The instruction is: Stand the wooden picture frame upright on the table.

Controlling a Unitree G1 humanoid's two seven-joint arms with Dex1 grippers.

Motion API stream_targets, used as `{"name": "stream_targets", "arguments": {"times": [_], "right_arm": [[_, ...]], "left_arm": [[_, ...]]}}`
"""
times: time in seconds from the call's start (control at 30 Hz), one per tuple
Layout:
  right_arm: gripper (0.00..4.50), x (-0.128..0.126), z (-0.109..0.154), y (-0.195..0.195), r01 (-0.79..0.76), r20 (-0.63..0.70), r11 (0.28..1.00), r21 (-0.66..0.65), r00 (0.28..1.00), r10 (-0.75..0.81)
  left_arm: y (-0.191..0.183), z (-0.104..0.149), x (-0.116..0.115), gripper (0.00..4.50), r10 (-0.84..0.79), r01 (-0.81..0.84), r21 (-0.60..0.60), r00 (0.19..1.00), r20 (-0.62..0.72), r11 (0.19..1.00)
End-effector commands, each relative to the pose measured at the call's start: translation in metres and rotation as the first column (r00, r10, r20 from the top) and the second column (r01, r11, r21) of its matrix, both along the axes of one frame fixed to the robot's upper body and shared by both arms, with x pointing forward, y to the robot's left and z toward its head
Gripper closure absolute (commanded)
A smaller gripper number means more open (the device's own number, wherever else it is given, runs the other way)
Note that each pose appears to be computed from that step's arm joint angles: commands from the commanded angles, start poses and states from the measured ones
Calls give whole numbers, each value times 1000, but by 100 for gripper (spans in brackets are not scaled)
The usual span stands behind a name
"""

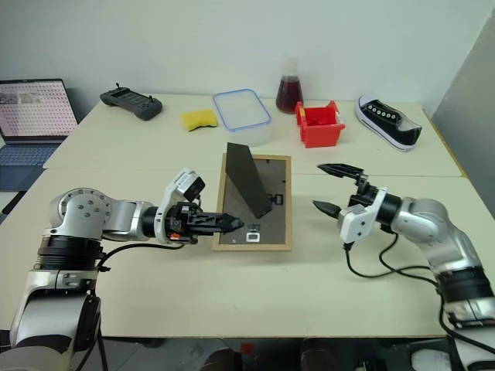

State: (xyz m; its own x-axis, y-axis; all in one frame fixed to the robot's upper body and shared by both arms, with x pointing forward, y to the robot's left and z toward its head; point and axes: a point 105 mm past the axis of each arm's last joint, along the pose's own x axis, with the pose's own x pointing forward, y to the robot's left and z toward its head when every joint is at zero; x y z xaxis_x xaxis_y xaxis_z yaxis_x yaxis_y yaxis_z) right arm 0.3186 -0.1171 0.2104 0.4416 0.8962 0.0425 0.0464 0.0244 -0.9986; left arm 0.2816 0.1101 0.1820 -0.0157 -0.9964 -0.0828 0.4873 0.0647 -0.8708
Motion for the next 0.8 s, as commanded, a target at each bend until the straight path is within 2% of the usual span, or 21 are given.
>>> {"name": "stream_targets", "arguments": {"times": [0.03, 0.17, 0.27, 0.43, 0.47, 0.57, 0.63, 0.7, 0.73, 0.8], "right_arm": [[8, -5, 8, 25, -137, 145, 991, 0, 980, 135], [8, -10, 7, 41, -226, 180, 973, -39, 957, 229], [53, -10, 7, 42, -246, 186, 968, -52, 950, 252], [196, -8, 12, 37, -242, 216, 969, -52, 944, 248], [203, -7, 12, 36, -240, 220, 969, -52, 944, 246], [283, -6, 17, 33, -230, 245, 972, -58, 940, 237], [294, -6, 20, 33, -232, 257, 971, -59, 936, 240], [300, -6, 23, 32, -235, 261, 970, -57, 934, 242], [303, -7, 24, 32, -240, 262, 969, -51, 933, 245], [319, -8, 26, 31, -247, 251, 969, -30, 936, 246]], "left_arm": [[-10, 11, -13, 321, -68, 69, -45, 997, 30, 997], [-13, 11, -16, 321, -70, 72, -49, 997, 29, 996], [-14, 10, -18, 321, -68, 69, -49, 997, 27, 996], [-15, 7, -22, 321, -66, 67, -60, 998, 16, 996], [-15, 7, -22, 321, -63, 64, -68, 998, 12, 996], [-15, 6, -27, 321, -72, 73, -61, 997, 25, 995], [-15, 5, -27, 321, -66, 67, -62, 997, 26, 996], [-14, 5, -27, 251, -56, 58, -62, 998, 31, 996], [-13, 4, -25, 238, -39, 41, -67, 999, 29, 997], [-9, 5, -19, 180, 3, -1, -65, 999, 37, 998]]}}
